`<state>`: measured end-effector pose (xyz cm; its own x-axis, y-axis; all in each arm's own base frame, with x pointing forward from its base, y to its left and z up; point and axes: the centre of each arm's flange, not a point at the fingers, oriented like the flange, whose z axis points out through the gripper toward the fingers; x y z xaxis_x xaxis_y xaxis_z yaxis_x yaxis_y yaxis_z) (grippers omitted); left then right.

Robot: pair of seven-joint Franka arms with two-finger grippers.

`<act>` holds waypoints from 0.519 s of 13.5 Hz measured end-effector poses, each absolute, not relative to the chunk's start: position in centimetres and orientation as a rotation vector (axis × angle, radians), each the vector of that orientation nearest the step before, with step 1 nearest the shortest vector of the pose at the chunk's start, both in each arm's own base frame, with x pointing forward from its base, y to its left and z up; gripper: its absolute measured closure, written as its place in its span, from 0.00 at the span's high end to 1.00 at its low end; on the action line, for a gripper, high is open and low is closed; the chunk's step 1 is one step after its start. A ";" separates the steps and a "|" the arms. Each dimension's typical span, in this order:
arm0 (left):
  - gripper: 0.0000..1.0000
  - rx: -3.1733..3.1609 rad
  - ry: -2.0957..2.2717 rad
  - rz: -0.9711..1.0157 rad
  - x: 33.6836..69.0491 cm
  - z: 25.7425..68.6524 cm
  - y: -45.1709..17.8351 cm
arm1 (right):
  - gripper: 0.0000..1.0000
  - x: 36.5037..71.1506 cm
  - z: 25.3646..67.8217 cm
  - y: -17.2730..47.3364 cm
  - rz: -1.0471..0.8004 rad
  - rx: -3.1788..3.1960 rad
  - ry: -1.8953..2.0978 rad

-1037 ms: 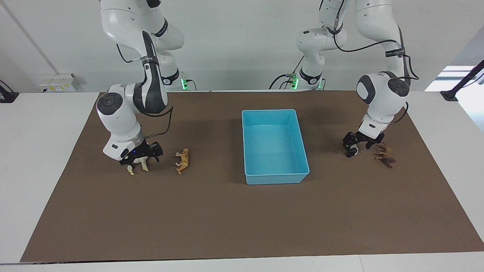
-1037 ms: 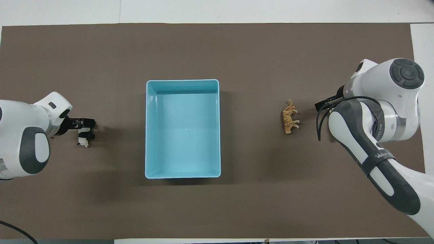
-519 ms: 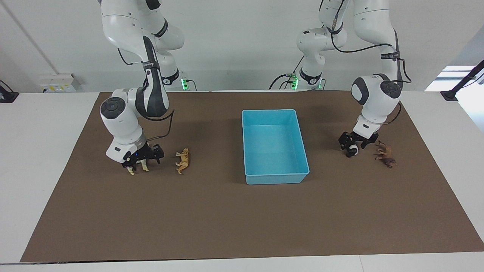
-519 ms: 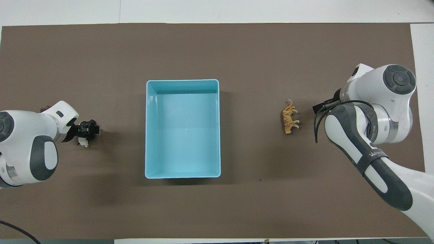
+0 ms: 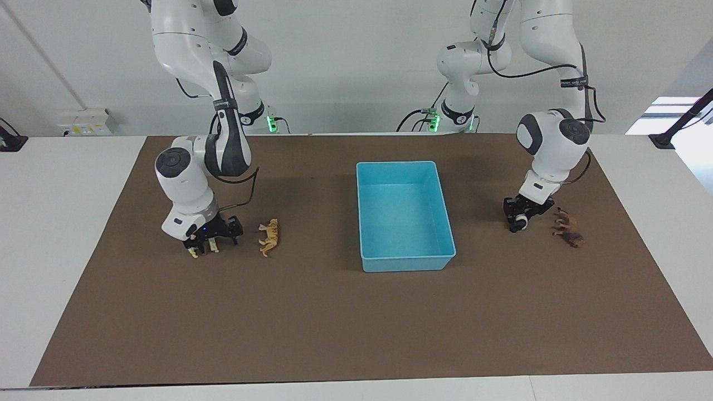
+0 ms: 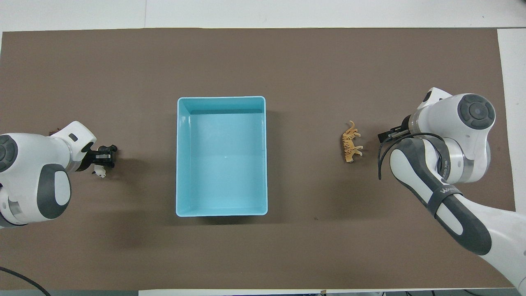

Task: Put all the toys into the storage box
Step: 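Grasp the panda with the left gripper while the right gripper grasps the horse, then carry the panda into the box and open the left gripper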

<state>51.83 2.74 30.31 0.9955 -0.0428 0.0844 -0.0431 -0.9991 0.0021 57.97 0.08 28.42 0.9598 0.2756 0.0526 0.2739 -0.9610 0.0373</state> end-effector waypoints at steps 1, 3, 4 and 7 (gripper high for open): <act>0.41 3.134 -0.068 0.133 52.1 30.6 2.7 | 0.73 57.9 28.3 -0.2 0.094 3.081 0.424; 0.41 3.131 -0.042 0.094 53.5 32.5 2.2 | 0.49 57.9 28.6 -0.6 0.106 3.083 0.411; 0.41 3.129 -0.016 0.064 54.8 34.7 1.3 | 0.37 57.9 28.8 -0.8 0.111 3.084 0.405; 0.41 3.108 0.141 0.024 57.6 42.9 -5.3 | 0.11 57.9 28.8 -1.0 0.113 3.085 0.399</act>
